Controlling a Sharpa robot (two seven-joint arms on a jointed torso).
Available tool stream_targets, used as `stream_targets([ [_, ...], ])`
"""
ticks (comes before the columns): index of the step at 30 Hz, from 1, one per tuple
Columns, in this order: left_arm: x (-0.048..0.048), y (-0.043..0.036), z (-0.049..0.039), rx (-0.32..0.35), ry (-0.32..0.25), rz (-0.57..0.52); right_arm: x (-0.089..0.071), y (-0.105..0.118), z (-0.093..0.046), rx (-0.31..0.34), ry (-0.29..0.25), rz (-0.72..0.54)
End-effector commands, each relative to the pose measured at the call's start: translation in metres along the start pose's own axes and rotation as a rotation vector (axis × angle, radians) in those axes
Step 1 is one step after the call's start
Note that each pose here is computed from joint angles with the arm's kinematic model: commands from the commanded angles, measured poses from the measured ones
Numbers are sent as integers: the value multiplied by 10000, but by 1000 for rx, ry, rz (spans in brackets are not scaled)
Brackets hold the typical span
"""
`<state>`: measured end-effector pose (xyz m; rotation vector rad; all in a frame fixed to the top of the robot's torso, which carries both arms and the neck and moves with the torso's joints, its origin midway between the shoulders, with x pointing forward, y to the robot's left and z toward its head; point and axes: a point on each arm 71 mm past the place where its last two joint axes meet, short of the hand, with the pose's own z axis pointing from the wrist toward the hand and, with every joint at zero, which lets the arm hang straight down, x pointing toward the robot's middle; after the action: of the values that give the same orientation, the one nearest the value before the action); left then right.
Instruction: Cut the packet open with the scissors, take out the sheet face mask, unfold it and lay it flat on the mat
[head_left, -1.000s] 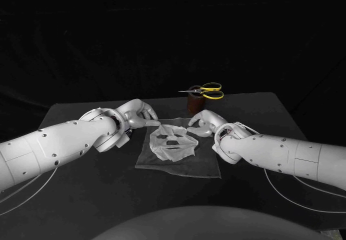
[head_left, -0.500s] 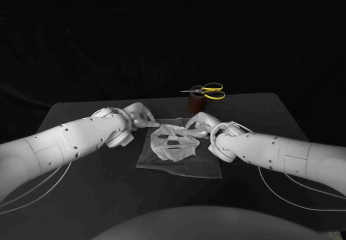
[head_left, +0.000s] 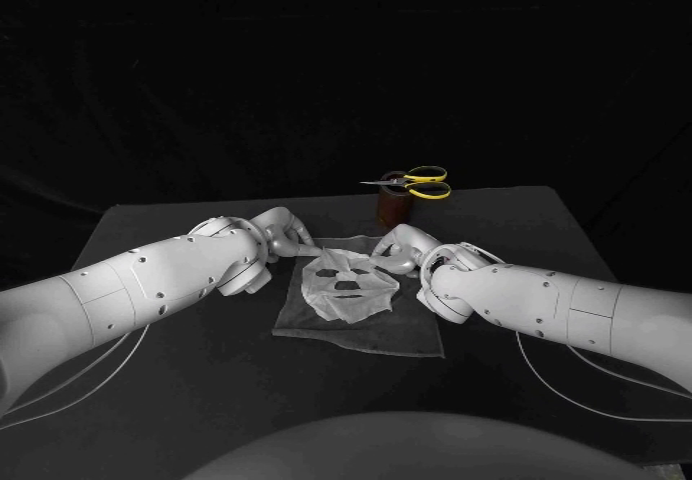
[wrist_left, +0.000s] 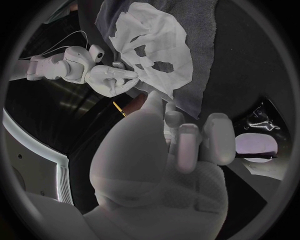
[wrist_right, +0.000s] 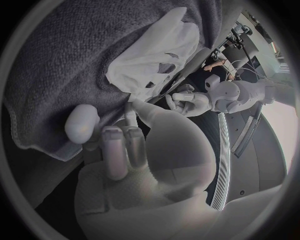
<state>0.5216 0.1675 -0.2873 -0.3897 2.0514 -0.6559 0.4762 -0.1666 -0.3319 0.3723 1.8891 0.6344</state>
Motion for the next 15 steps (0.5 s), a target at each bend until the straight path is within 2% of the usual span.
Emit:
stream_targets([
  [1, 31, -43, 9, 19, 18, -3, -3, 9, 3, -14, -7, 3],
  [15, 104, -84, 68, 54, -13, 60, -57, 24, 38, -19, -77, 3],
])
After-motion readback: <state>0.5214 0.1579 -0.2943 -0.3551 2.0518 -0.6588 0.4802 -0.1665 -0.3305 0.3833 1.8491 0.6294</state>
